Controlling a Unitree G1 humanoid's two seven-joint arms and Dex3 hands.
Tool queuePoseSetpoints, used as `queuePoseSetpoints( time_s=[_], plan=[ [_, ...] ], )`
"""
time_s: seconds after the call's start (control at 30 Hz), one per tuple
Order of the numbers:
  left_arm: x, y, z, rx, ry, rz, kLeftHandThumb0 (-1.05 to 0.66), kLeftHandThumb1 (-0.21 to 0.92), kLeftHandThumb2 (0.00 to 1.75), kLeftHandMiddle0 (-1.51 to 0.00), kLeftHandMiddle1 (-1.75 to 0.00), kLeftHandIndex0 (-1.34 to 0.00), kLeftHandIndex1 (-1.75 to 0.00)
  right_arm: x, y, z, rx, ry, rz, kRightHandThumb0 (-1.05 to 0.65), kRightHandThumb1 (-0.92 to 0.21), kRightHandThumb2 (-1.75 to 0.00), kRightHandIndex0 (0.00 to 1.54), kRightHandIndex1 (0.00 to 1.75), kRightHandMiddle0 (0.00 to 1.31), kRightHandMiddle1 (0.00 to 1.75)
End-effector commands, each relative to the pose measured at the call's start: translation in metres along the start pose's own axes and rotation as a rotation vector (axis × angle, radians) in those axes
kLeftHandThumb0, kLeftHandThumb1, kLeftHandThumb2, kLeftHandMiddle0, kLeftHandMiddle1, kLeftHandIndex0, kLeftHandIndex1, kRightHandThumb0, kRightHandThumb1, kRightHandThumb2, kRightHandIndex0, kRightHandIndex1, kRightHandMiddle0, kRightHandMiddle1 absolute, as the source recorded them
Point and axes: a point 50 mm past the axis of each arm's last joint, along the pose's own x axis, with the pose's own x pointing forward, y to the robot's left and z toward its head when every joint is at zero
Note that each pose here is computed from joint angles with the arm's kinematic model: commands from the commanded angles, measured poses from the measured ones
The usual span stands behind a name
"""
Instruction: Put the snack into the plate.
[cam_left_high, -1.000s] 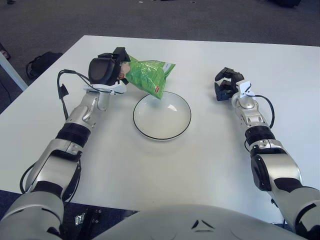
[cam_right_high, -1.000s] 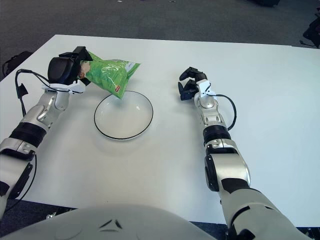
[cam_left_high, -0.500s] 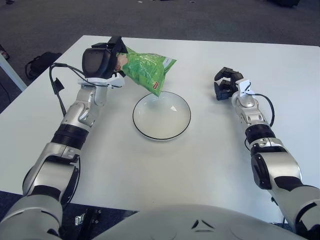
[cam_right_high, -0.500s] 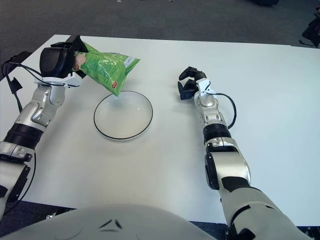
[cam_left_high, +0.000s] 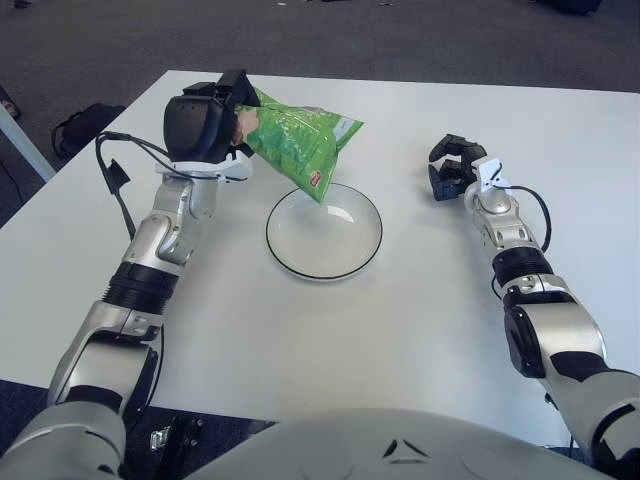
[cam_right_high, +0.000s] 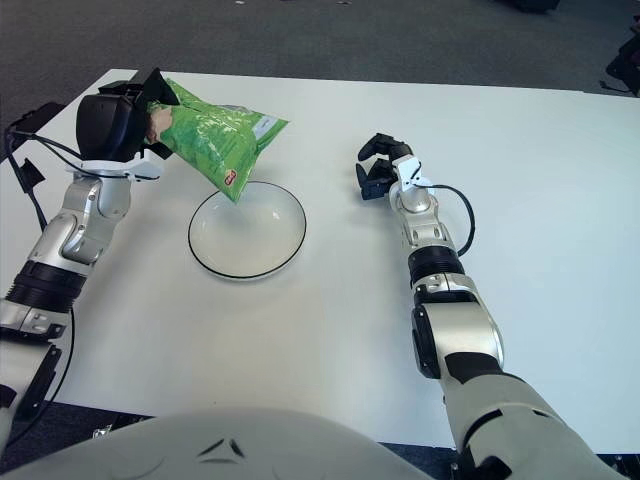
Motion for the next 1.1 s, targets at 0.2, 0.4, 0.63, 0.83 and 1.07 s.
queuePoseSetpoints(
  time_s=[0.2,0.4,0.63,0.83,1.07],
  plan=[
    [-0.013,0.008,0.007,-0.063,-0.029,0.008,0.00,-0.07,1.75,-0.88,-1.73,-0.69,-1.75,-0.018,0.014,-0.054,-0.042,0.239,0.073,-0.01,-0.03,-1.60,0.82,1.75,0.68,1.60],
    [-0.022,0.005,0.012,-0.113,-0.018,-0.039,0.00,-0.07,1.75,-0.89,-1.72,-0.68,-1.75,-0.018,0.015,-0.053,-0.058,0.242,0.080,-0.01,-0.01,-1.63,0.83,1.75,0.68,1.61],
    [-0.034,-0.004,0.018,-0.136,-0.077,-0.078,0.00,-0.07,1.75,-0.89,-1.73,-0.68,-1.75,-0.018,0.016,-0.053,-0.062,0.241,0.086,-0.01,-0.03,-1.61,0.82,1.75,0.67,1.62],
    [-0.044,-0.016,0.018,-0.121,-0.133,-0.149,0.00,-0.06,1.75,-0.89,-1.73,-0.67,-1.75,-0.018,0.017,-0.053,-0.053,0.239,0.091,-0.01,-0.03,-1.62,0.82,1.75,0.67,1.63],
    [-0.053,-0.025,0.014,-0.105,-0.186,-0.225,0.00,-0.05,1.73,-0.89,-1.72,-0.66,-1.75,-0.018,0.017,-0.053,-0.078,0.239,0.095,-0.01,-0.01,-1.63,0.83,1.75,0.68,1.63]
  ],
)
